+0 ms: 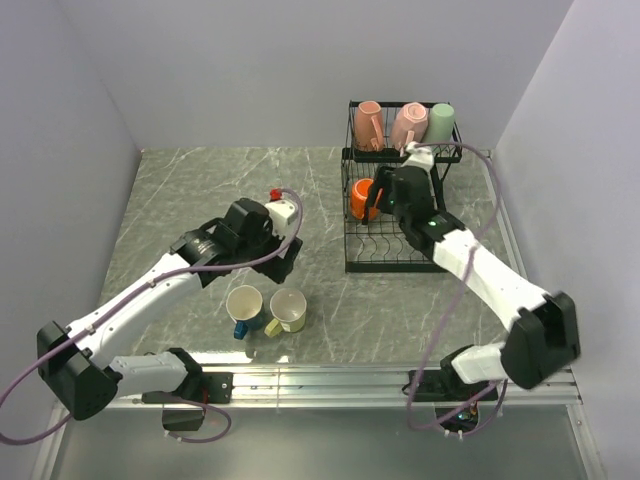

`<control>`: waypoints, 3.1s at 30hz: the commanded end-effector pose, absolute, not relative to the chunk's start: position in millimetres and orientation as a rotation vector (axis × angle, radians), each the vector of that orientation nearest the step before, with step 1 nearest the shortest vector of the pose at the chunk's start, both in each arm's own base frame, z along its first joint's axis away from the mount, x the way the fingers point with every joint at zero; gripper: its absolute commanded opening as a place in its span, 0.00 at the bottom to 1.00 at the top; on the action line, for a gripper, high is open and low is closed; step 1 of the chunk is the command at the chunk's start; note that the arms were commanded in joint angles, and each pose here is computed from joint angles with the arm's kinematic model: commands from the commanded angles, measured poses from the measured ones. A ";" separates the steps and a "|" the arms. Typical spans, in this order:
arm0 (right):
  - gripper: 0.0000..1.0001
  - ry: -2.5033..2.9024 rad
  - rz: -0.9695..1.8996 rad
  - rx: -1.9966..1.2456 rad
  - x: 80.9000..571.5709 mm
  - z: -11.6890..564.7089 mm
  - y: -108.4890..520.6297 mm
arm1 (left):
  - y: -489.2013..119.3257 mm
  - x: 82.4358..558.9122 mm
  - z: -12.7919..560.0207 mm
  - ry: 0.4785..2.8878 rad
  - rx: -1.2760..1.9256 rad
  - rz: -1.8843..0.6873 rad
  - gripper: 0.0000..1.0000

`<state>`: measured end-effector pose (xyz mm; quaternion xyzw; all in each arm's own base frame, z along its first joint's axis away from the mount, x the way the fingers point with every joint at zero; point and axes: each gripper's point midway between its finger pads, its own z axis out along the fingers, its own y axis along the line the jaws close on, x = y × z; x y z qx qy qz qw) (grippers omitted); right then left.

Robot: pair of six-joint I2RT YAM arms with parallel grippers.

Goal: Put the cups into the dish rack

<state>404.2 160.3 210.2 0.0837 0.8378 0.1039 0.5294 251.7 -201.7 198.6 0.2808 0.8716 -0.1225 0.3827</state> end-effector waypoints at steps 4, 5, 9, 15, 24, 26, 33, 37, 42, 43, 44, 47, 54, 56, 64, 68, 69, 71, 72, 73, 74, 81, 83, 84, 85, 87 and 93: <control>0.72 1.931 0.264 0.258 355.9 254.9 130.4 | -218.1 205.4 162.1 2.442 0.853 -0.522 0.95; 0.72 1.943 0.262 0.260 350.0 253.6 127.8 | -219.1 203.6 160.5 2.447 0.856 -0.532 0.95; 0.72 1.951 0.263 0.267 328.7 252.9 117.2 | -219.6 196.0 165.4 2.428 0.858 -0.570 0.94; 0.72 1.952 0.249 0.286 305.3 247.8 102.2 | -215.2 190.1 155.8 2.447 0.879 -0.541 0.88; 0.72 1.957 0.253 0.292 286.4 242.1 92.9 | -212.3 204.8 125.9 2.531 0.899 -0.305 0.83; 0.72 1.961 0.241 0.290 284.2 241.0 90.4 | -213.3 206.5 117.7 2.559 0.909 -0.276 0.80; 0.71 1.951 0.234 0.297 275.2 241.1 83.9 | -221.1 207.7 104.4 2.612 0.927 -0.266 0.48; 0.71 1.952 0.215 0.311 269.8 237.1 77.8 | -225.5 206.3 101.9 2.627 0.930 -0.295 0.15; 0.71 1.943 0.216 0.320 264.8 235.9 74.0 | -229.1 206.9 104.3 2.626 0.933 -0.309 0.00; 0.71 1.947 0.213 0.319 264.3 235.0 73.7 | -230.0 207.8 106.6 2.620 0.931 -0.312 0.00; 0.71 1.944 0.221 0.321 264.3 236.3 74.4 | -230.1 207.9 109.0 2.618 0.930 -0.314 0.00; 0.71 1.941 0.236 0.315 264.1 241.9 76.7 | -234.4 212.9 122.2 2.586 0.910 -0.329 0.00; 0.72 1.901 0.475 0.205 265.0 273.4 115.9 | -249.8 246.6 190.1 2.461 0.683 -0.533 0.00; 0.73 1.888 0.592 0.138 261.5 284.5 135.6 | -247.3 255.9 203.5 2.458 0.611 -0.622 0.00; 0.82 1.849 0.984 -0.081 244.3 322.4 199.3 | -251.2 285.0 270.6 2.310 0.402 -0.820 0.00; 0.84 1.826 1.191 -0.155 232.1 331.5 225.8 | -268.1 285.6 307.1 2.153 0.318 -1.057 0.00; 0.84 1.825 1.251 -0.145 228.4 333.7 230.7 | -274.1 277.7 315.4 2.127 0.347 -1.144 0.00; 0.84 1.790 1.343 -0.181 220.3 340.0 238.9 | -274.4 276.7 327.6 2.088 0.307 -1.221 0.00; 0.84 1.778 1.388 -0.168 216.2 344.7 240.7 | -276.2 277.5 336.4 2.055 0.309 -1.258 0.00; 0.84 1.753 1.416 -0.179 214.1 347.0 242.9 | -276.3 279.6 339.8 2.045 0.294 -1.273 0.00; 0.84 1.743 1.443 -0.198 209.2 350.0 244.3 | -273.6 284.1 345.1 2.040 0.259 -1.285 0.00; 0.84 1.744 1.531 -0.245 197.1 345.4 250.1 | -254.2 307.9 349.8 2.062 0.125 -1.181 0.00; 0.84 1.740 1.553 -0.241 196.0 345.2 251.2 | -241.7 312.6 349.4 2.065 0.020 -1.180 0.00; 0.84 1.746 1.564 -0.241 195.4 343.0 252.1 | -236.5 314.3 348.7 2.061 -0.011 -1.183 0.00; 0.84 1.736 1.571 -0.244 195.8 344.4 252.5 | -226.0 316.4 345.0 2.067 -0.071 -1.174 0.00; 0.84 1.737 1.596 -0.233 197.2 344.0 254.5 | -213.4 318.1 336.3 2.091 -0.125 -1.120 0.00; 0.84 1.736 1.696 -0.190 205.9 342.0 265.1 | -195.3 311.5 321.2 2.106 -0.205 -1.253 0.01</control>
